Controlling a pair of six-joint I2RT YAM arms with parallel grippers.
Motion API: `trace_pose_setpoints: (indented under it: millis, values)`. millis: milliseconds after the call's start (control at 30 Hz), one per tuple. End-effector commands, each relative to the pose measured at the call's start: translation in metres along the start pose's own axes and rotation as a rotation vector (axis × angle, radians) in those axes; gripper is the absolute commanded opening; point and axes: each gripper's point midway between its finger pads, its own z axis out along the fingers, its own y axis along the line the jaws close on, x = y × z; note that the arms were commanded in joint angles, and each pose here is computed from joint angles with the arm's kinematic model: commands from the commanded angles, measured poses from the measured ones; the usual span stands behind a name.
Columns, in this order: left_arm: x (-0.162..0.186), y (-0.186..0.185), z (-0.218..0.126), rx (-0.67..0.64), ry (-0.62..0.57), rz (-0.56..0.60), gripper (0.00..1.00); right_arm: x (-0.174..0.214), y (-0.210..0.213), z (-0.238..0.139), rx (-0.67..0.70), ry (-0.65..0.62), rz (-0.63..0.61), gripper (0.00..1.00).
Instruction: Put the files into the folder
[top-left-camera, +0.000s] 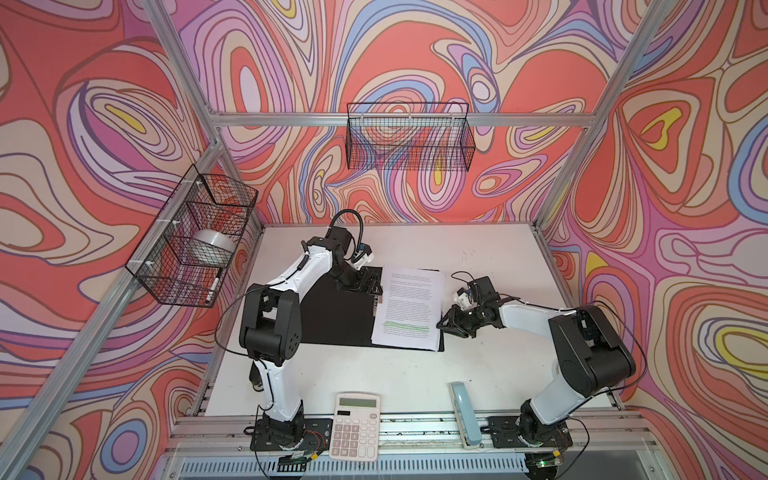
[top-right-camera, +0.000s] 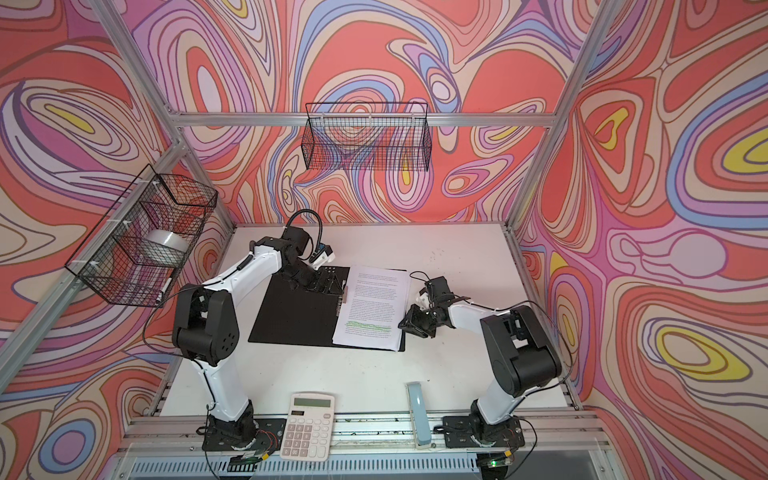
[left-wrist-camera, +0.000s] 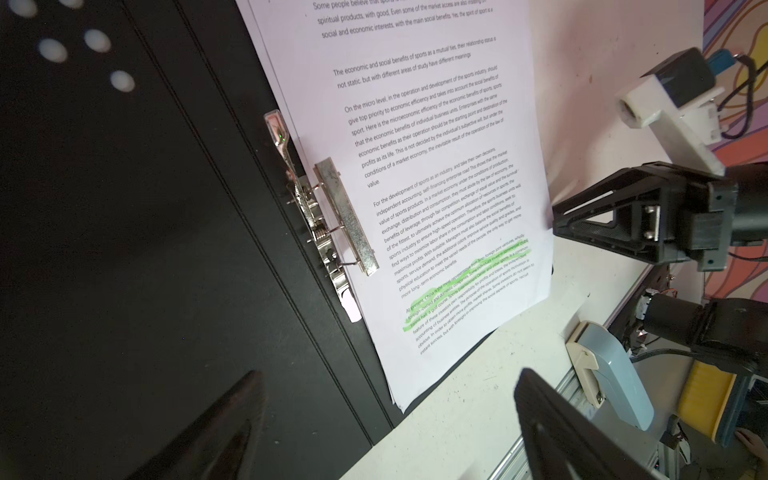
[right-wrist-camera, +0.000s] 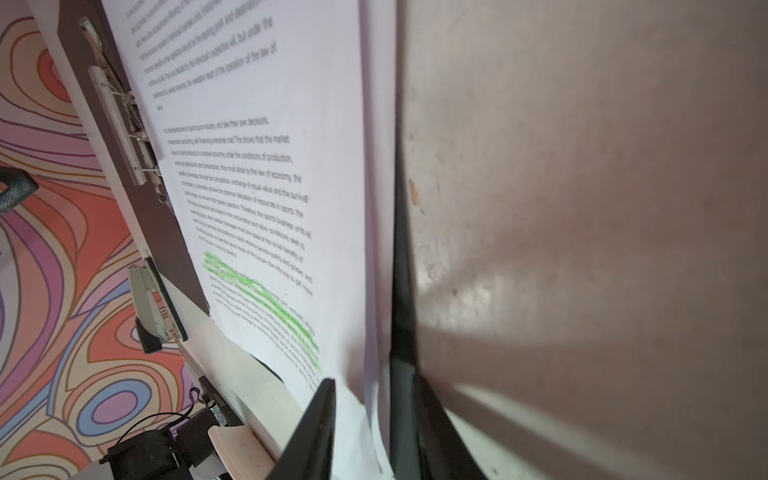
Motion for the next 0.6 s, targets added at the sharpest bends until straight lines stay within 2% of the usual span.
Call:
trace_pose_setpoints:
  millis: [0,100,200,267,367,567]
  values:
    - [0.003,0.003,0.004,0.016,0.018,-0.019,0.94,-0.001,-0.003,-0.016,0.078,-0.03,-0.028,0.32]
    - [0.002,0.002,0.001,0.014,0.012,-0.016,0.94,0.002,0.003,-0.032,0.101,-0.062,-0.052,0.25]
    - [0.0,-0.003,-0.003,0.026,0.007,-0.013,0.94,0.011,0.025,-0.042,0.024,-0.073,-0.077,0.13]
    - [-0.002,-0.006,-0.007,0.034,0.001,-0.013,0.94,0.021,0.035,-0.041,-0.042,-0.051,-0.073,0.08]
    - [-0.006,-0.011,-0.012,0.046,-0.012,-0.008,0.93,0.034,0.04,-0.032,-0.084,-0.024,-0.068,0.07]
    - [-0.007,-0.013,-0.013,0.054,-0.012,-0.01,0.93,0.042,0.037,-0.007,-0.085,0.012,-0.063,0.07]
